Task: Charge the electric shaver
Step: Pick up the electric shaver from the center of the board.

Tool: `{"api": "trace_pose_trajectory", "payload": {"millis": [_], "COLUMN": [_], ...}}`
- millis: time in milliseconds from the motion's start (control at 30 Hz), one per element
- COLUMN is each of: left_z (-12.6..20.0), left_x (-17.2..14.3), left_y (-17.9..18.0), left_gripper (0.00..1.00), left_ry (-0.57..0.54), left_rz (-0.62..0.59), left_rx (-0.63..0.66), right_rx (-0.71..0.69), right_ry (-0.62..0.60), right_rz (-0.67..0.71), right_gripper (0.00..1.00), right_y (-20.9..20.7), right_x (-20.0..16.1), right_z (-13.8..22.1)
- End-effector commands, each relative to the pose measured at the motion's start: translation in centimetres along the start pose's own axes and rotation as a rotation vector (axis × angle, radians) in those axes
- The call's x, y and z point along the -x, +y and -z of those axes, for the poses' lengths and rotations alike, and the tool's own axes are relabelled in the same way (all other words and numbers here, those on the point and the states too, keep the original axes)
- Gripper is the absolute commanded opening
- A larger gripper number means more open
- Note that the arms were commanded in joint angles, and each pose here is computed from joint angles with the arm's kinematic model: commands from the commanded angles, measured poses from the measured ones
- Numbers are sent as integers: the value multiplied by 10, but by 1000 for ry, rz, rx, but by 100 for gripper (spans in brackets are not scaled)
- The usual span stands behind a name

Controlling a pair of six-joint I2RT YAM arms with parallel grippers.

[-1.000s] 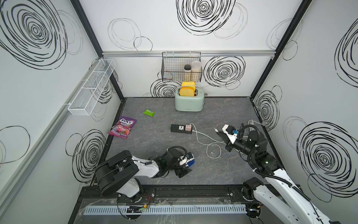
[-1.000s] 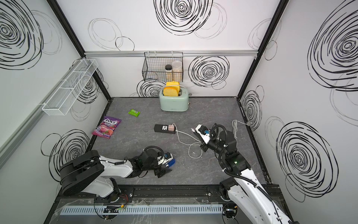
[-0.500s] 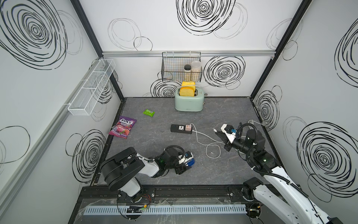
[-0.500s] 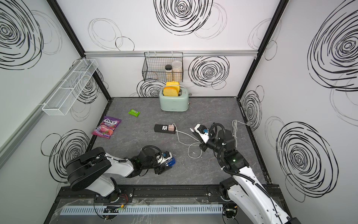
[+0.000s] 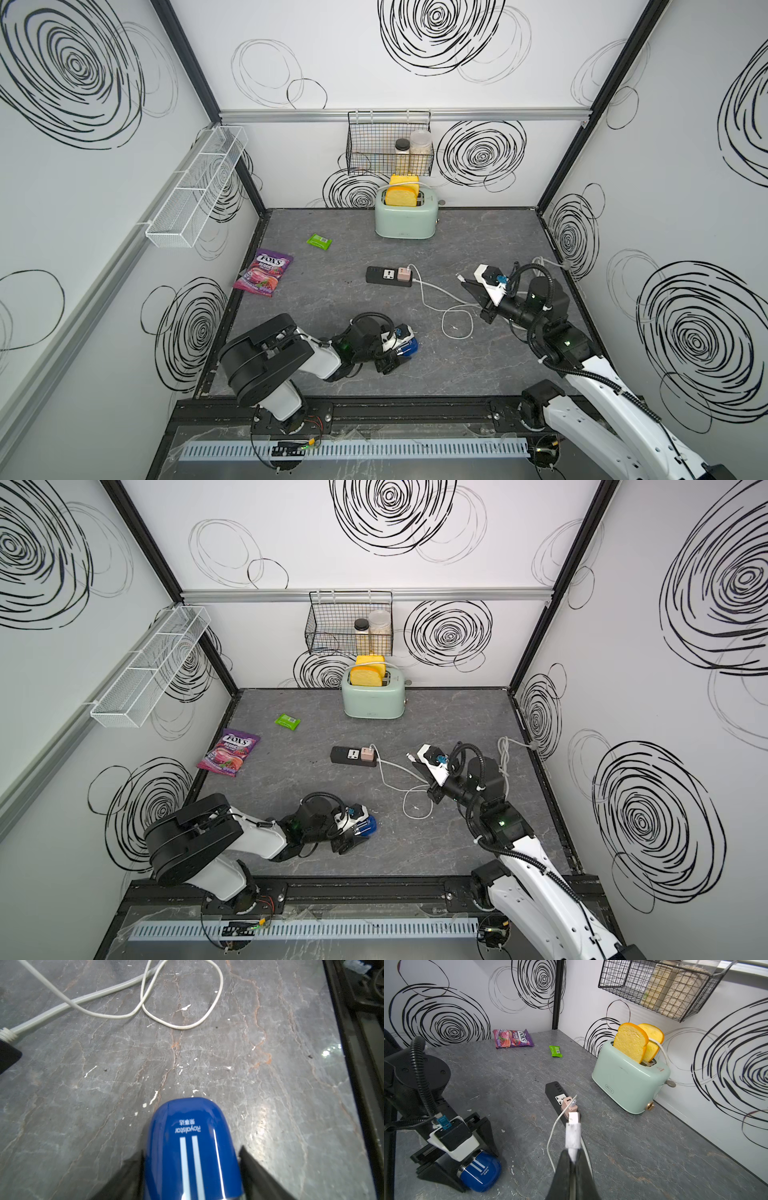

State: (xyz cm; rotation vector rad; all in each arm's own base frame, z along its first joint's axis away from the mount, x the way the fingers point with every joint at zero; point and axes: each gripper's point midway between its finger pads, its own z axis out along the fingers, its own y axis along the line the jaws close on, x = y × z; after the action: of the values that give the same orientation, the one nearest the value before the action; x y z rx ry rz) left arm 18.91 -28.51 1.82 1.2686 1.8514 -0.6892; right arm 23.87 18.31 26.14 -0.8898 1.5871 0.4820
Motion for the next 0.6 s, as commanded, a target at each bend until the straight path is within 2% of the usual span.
{"api": "trace_pose_trajectory", "payload": {"millis": [0,133,433,567], "left_z": [-2,-4,-12,-15], "left_x": [16,16,18,20], "left_y": [2,1,5,4], "left_gripper": [97,97,100,98], "left_ry": [-59,-55,-34,-41], "left_rz": [-28,-44,13,8], "left_rx": [-7,-18,-15,-20], "right_rx": [12,14,16,18], "right_ry": [-28,-29,-36,-34], "right_rz": [5,6,8,7], "right_gripper": [0,0,0,0], "right_y": [2,2,2,2], "right_x": [6,5,7,6], "right_z": [0,0,0,0]}}
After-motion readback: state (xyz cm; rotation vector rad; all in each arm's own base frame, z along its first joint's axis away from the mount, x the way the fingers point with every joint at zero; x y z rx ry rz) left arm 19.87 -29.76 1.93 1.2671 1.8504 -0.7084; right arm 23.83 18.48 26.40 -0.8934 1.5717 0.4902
